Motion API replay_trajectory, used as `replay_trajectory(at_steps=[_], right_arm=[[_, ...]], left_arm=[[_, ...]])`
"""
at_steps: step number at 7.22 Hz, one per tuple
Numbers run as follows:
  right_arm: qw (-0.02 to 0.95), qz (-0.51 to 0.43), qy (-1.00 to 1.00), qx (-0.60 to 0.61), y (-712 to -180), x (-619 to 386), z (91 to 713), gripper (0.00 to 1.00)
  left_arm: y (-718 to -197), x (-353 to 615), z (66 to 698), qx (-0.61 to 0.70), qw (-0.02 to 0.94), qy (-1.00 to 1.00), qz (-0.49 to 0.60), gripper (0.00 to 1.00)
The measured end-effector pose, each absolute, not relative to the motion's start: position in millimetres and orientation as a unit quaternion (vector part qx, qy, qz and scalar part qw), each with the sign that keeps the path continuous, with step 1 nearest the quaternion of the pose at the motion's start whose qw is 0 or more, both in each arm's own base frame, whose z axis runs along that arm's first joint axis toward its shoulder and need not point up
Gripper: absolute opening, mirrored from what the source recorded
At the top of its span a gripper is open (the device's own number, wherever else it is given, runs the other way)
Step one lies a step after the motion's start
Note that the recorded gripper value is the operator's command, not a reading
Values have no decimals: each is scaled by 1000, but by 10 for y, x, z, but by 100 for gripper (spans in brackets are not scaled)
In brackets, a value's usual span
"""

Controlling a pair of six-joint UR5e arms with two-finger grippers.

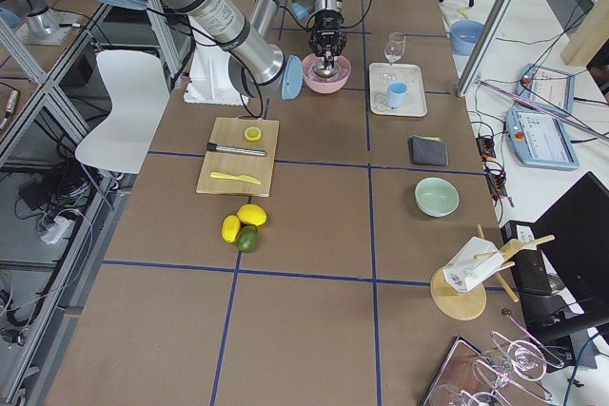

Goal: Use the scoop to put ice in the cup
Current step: 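Dig the scoop into the ice cubes with the right gripper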

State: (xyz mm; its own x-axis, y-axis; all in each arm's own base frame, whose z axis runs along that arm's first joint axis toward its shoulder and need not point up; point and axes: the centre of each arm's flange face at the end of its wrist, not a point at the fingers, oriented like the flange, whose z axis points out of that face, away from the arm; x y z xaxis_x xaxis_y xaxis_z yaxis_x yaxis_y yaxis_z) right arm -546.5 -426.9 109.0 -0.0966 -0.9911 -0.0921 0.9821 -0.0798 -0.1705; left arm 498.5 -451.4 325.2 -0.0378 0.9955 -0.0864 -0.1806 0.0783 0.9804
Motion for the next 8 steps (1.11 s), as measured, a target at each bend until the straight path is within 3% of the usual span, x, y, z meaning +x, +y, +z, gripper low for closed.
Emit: replay_trajectory(at_steps=[8], right_arm=[[674,-734,74,41,-4303,-5730,1492,0]], left_arm=[[-4523,4998,3228,422,550,484,533,100]])
